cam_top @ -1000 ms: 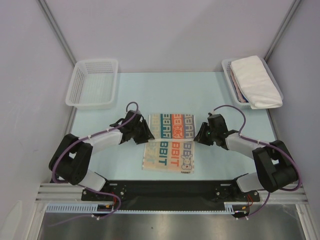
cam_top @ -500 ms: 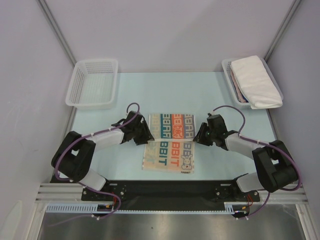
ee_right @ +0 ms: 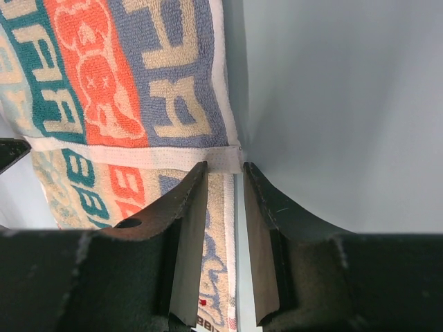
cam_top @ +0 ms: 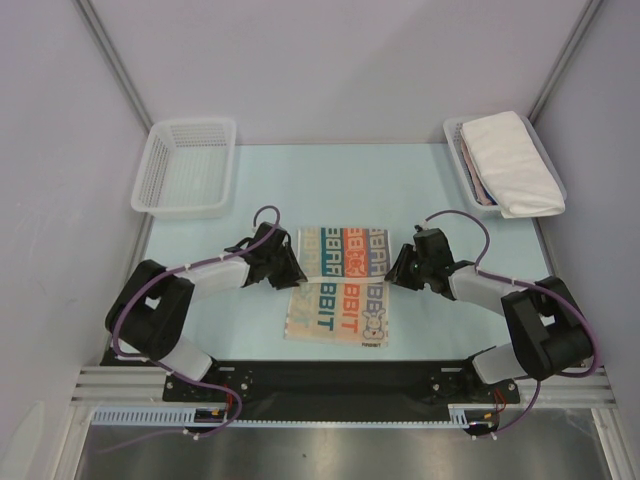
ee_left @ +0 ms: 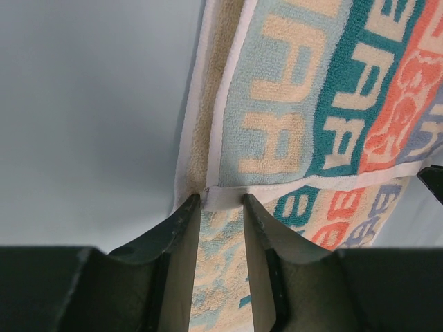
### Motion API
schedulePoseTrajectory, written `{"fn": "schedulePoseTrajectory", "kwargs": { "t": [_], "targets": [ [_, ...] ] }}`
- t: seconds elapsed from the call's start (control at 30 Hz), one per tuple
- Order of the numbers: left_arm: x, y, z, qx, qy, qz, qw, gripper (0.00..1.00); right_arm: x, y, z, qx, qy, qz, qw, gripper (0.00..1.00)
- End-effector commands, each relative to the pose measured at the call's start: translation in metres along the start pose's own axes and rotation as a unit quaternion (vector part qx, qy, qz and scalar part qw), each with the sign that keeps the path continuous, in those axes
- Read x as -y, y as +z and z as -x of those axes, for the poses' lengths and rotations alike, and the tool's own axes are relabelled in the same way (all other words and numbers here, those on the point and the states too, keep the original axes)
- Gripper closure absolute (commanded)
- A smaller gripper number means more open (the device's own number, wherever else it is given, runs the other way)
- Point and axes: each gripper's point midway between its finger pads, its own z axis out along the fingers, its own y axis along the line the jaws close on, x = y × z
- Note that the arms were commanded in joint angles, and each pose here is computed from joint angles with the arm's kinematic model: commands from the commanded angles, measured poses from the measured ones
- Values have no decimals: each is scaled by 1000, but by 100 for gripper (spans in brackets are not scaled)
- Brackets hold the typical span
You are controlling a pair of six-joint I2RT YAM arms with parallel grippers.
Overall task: Fold and stack the towels
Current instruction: Fold the towel
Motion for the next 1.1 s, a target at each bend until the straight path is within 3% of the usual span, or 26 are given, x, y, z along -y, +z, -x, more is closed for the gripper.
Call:
{"fn": "schedulePoseTrajectory", "kwargs": {
  "t": [0.0, 0.63, 0.83, 0.93, 1.07],
  "targets": [
    [17, -1, 11, 16, -1, -13, 1000, 64, -9, 1, 7, 10, -1, 14, 1000, 68],
    [20, -7, 20, 24, 18, -3, 1000, 69, -10, 1, 9, 12, -3, 16, 1000, 74],
    [20, -3, 24, 28, 26, -1, 999, 86, -11, -1, 11, 13, -5, 16, 1000, 83],
    [21, -3, 26, 33, 29, -2, 999, 100, -13, -3, 12, 16, -5, 16, 1000, 87],
    [24, -8, 29, 39, 37, -7, 999, 100, -13, -5, 13, 18, -10, 15, 1000, 89]
  ]
}}
